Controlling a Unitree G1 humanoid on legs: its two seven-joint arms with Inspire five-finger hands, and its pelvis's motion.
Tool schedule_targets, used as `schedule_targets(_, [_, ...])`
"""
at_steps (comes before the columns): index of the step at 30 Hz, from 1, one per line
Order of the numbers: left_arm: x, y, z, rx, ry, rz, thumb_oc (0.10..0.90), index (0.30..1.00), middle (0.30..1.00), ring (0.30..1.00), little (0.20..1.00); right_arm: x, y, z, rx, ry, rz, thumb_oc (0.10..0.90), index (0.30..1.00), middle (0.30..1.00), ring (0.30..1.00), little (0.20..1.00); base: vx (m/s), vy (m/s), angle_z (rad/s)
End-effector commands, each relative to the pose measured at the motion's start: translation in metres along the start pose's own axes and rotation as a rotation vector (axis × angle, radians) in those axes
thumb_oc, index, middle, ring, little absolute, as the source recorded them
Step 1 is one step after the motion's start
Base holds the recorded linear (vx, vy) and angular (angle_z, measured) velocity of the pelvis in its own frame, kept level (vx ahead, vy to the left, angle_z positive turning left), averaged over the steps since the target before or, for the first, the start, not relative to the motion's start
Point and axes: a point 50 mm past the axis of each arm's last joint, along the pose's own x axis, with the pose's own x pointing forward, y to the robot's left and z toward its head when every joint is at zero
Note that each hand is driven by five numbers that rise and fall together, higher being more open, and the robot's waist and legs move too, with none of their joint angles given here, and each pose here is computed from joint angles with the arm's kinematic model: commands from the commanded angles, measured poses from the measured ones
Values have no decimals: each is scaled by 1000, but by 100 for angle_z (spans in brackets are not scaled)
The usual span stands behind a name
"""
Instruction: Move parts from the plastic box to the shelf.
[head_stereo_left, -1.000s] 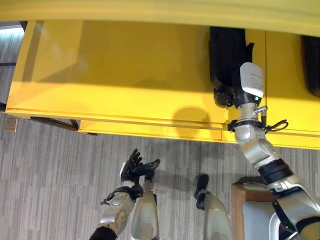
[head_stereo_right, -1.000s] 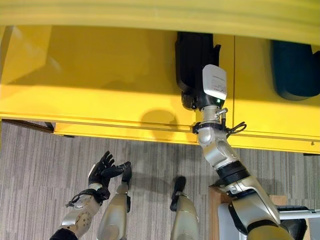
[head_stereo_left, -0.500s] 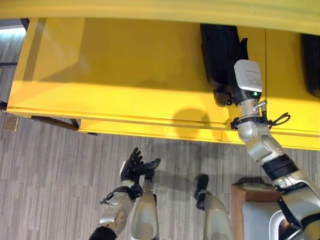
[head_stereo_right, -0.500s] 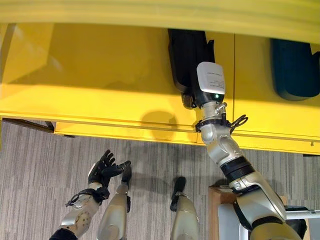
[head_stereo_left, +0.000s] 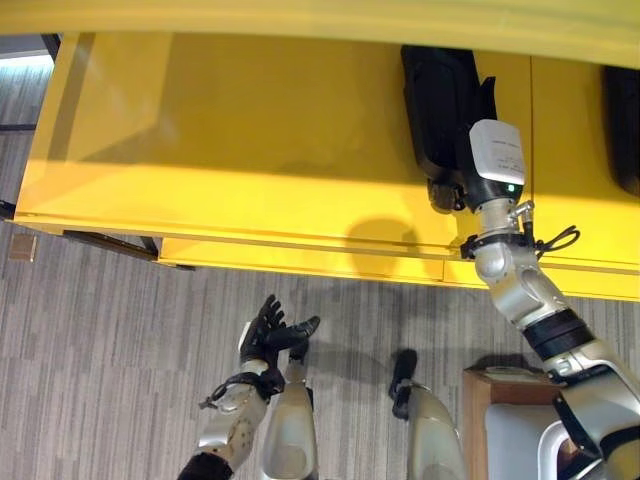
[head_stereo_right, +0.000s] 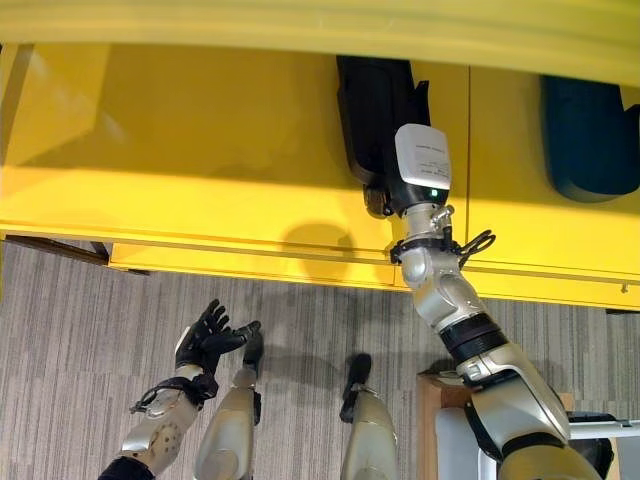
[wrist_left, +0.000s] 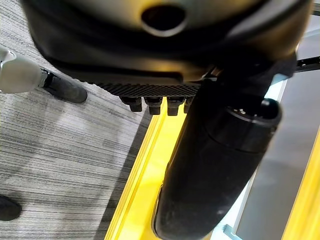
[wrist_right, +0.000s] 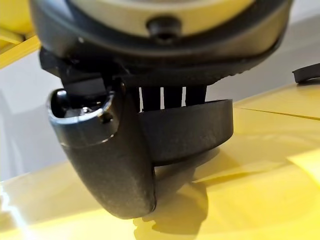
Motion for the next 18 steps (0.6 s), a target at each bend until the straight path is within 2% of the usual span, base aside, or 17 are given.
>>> schedule_targets(1, [-2,-2,20,-11,-121,-27,900,1000,1000,1000,1000,1,-3,0,3,-2,8,400,300,300,300,300,0,0,0])
schedule_targets(4, [-3,-1,20,-15,-117,-14,900,1000,1000,1000,1000,-1,-5,9,33,-36,-7,400,300,300,300,300,0,0,0])
schedule_targets(5, [-3,0,19,-16,-118,-13,900,1000,1000,1000,1000,-2,-5,11,37,-45,-7,418,325,325,325,325,0,0,0])
schedule_targets(7, [-3,0,19,-16,-117,-10,900,1000,1000,1000,1000,-3,-5,13,45,-53,-7,535,489,489,489,489,0,0,0])
schedule_targets(8, [-3,1,20,-16,-118,-6,900,1000,1000,1000,1000,-4,-5,16,52,-61,-6,900,1000,1000,1000,1000,0,0,0])
schedule_targets(14, [-3,3,21,-13,-119,6,900,1000,1000,1000,1000,-8,-16,26,93,-111,-20,900,1000,1000,1000,1000,0,0,0])
schedule_targets(18, [-4,7,20,-12,-112,27,900,1000,1000,1000,1000,-16,-29,32,192,-146,-65,900,1000,1000,1000,1000,13,-1,-2])
